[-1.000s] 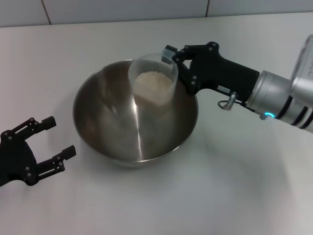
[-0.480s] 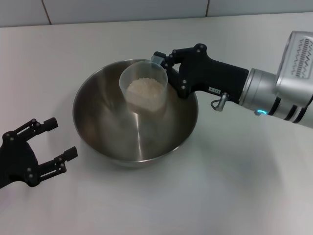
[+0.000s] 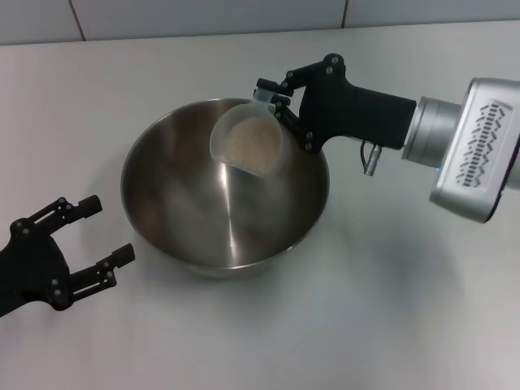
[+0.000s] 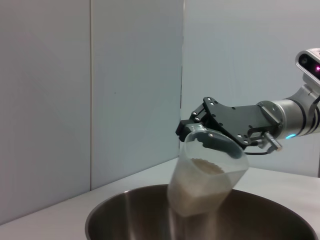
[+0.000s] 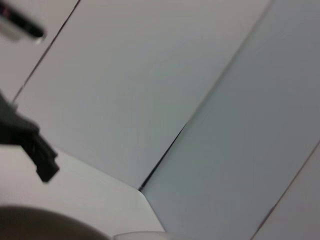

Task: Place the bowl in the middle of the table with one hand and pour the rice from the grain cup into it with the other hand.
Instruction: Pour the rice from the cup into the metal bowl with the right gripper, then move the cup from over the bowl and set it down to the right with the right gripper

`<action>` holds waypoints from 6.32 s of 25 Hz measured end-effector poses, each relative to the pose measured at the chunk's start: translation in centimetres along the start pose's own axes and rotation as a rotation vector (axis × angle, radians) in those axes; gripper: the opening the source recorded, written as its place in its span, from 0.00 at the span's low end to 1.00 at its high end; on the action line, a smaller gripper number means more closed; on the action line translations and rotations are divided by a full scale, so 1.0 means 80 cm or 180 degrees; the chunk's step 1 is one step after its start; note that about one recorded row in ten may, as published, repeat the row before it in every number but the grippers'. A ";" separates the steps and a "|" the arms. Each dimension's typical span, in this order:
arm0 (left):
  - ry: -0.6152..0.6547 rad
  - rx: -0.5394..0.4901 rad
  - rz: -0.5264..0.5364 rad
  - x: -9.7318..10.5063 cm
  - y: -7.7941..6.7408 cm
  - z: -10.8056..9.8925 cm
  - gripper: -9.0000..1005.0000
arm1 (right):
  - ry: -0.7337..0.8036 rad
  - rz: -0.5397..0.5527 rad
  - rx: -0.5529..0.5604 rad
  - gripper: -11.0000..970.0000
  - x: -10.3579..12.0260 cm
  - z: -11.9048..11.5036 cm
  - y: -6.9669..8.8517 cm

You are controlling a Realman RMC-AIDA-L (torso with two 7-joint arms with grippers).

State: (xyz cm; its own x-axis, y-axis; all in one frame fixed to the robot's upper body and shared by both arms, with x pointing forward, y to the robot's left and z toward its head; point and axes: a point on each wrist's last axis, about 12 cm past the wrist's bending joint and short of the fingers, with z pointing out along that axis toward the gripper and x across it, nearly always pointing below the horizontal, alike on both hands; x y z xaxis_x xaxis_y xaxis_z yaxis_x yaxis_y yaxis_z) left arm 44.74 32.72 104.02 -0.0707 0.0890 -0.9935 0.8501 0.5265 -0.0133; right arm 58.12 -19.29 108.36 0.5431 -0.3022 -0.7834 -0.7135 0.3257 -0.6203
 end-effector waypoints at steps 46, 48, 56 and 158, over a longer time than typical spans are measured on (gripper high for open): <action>0.0033 0.0013 -0.0029 0.003 -0.003 0.004 0.81 | -0.0177 -0.4223 0.0173 0.03 -0.016 0.032 0.051; 0.0038 0.0020 -0.0028 0.003 -0.003 0.004 0.81 | -0.0174 -0.4316 0.0175 0.03 -0.016 0.032 0.051; 0.0045 0.0023 -0.0034 0.003 -0.003 0.003 0.81 | -0.0174 -0.4686 0.0181 0.03 -0.016 0.031 0.053; -0.0013 0.0125 -0.0043 0.000 -0.006 0.008 0.81 | 0.1032 0.1889 0.2203 0.03 0.068 -0.102 0.064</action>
State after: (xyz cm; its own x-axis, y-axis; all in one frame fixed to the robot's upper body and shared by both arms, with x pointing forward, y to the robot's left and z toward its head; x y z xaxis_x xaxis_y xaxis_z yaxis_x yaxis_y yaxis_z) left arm 44.65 31.94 103.93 -0.0803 0.0786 -0.9937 0.8689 0.4941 -0.0311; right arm 53.83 -26.59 101.23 -0.0444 -0.1172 -0.9921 -0.3573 0.9293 -0.0938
